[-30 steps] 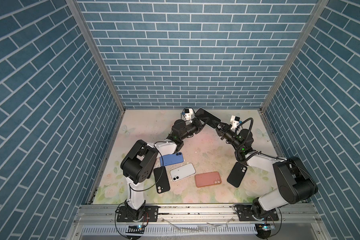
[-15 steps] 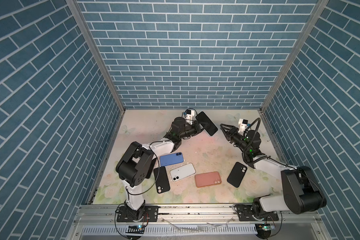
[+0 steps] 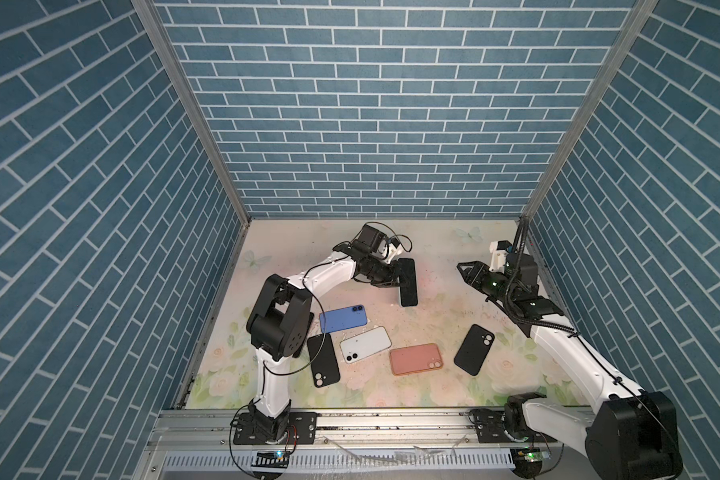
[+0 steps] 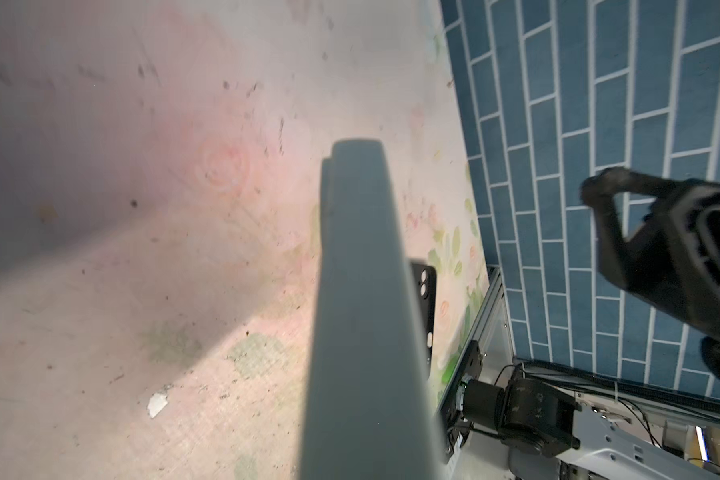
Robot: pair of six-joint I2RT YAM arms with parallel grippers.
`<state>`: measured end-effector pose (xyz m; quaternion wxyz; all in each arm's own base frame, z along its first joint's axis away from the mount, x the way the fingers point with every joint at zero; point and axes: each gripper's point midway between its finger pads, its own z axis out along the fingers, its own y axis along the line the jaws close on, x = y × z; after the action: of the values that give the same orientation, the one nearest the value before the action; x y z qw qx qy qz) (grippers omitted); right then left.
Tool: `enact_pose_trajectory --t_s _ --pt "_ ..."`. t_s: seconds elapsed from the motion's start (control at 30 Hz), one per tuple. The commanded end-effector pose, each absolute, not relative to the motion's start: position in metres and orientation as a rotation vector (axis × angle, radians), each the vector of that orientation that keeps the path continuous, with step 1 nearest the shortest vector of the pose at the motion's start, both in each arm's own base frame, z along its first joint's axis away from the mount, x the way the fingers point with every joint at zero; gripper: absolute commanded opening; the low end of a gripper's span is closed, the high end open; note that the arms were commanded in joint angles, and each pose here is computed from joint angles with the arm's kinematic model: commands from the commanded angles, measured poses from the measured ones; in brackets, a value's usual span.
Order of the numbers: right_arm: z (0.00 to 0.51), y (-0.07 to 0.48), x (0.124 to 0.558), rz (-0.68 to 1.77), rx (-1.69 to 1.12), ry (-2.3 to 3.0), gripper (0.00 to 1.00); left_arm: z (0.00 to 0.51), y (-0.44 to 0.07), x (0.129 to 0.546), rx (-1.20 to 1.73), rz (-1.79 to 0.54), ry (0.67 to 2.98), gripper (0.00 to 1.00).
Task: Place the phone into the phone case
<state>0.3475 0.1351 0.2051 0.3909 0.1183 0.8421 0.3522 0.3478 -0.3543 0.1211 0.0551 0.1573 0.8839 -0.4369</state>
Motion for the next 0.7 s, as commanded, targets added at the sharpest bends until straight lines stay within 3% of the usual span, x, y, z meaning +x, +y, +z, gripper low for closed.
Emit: enact_pose_trajectory --t_s 0.0,0.3,0.4,0.67 --pt "0.188 0.133 0.346 0.858 0.284 2.198 0.39 0.128 -0.363 0.341 0.526 -1.446 2.676 0.00" --pt "0.183 0.134 0.344 0.873 0.297 2.198 0.39 0.088 -0.366 0.351 0.459 -1.457 2.758 0.02" --pt "0.182 0.134 0.344 0.872 0.298 2.201 0.39 0.078 -0.365 0.353 0.445 -1.442 2.780 0.12" --pt "0.179 0.136 0.347 0.881 0.298 2.206 0.39 0.061 -0.358 0.357 0.437 -1.394 2.834 0.19"
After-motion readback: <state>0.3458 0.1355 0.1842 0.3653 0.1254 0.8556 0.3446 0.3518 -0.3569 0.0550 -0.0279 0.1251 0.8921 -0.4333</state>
